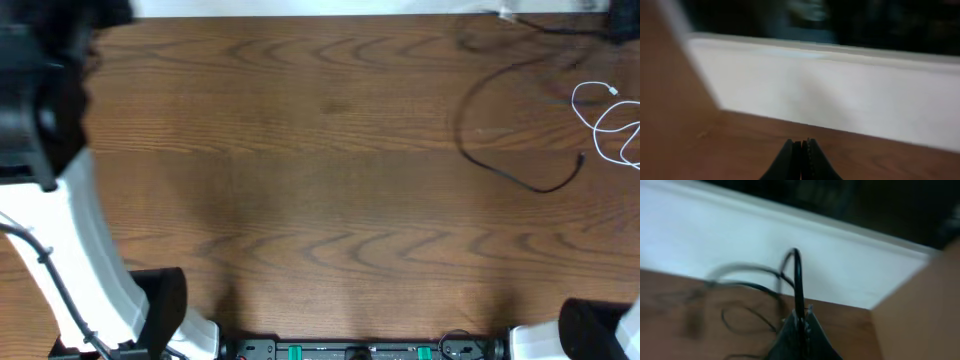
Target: Untangle cables
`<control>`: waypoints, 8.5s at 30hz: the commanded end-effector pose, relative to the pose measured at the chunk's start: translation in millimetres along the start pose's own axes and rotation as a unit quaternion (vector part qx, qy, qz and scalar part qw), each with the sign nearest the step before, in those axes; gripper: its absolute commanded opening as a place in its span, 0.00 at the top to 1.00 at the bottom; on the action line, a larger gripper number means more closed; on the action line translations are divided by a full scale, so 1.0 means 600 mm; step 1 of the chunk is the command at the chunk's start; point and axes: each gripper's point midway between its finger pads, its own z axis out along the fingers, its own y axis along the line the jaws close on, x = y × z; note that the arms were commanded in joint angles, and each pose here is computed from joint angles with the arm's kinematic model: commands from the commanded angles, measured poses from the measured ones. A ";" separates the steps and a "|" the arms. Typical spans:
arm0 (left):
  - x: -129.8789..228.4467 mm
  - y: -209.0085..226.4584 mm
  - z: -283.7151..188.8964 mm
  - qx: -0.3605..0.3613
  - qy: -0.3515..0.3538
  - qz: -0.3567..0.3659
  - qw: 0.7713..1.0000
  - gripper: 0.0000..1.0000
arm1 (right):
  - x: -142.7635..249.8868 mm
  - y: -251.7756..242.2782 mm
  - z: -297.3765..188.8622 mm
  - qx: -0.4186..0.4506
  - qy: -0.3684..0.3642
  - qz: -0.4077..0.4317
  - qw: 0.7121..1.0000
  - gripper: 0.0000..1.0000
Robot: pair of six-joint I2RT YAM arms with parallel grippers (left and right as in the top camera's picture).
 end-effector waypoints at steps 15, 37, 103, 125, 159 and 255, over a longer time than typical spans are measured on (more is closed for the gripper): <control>0.066 -0.085 0.009 0.174 0.091 -0.038 0.980 0.69 | -0.040 0.049 -0.023 -0.125 -0.060 0.044 0.989 0.99; 0.218 -0.413 -0.062 0.426 0.251 0.042 0.868 0.54 | -0.102 0.316 -0.005 -0.358 -0.093 0.058 0.927 0.99; 0.317 -0.612 -0.018 0.382 0.346 -0.093 0.852 0.55 | -0.169 0.322 0.007 -0.326 -0.185 0.037 0.927 0.99; 0.235 -0.355 0.058 0.278 0.293 -0.103 0.909 0.92 | -0.112 0.229 0.067 -0.231 -0.125 0.017 0.965 0.99; 0.111 -0.325 -0.015 0.346 0.172 -0.099 0.917 0.92 | 0.145 0.359 0.121 -0.433 0.160 0.018 0.887 0.54; 0.224 -0.325 0.000 0.125 0.242 -0.090 0.958 0.93 | 0.304 0.734 0.213 -0.495 0.267 -0.020 0.827 0.12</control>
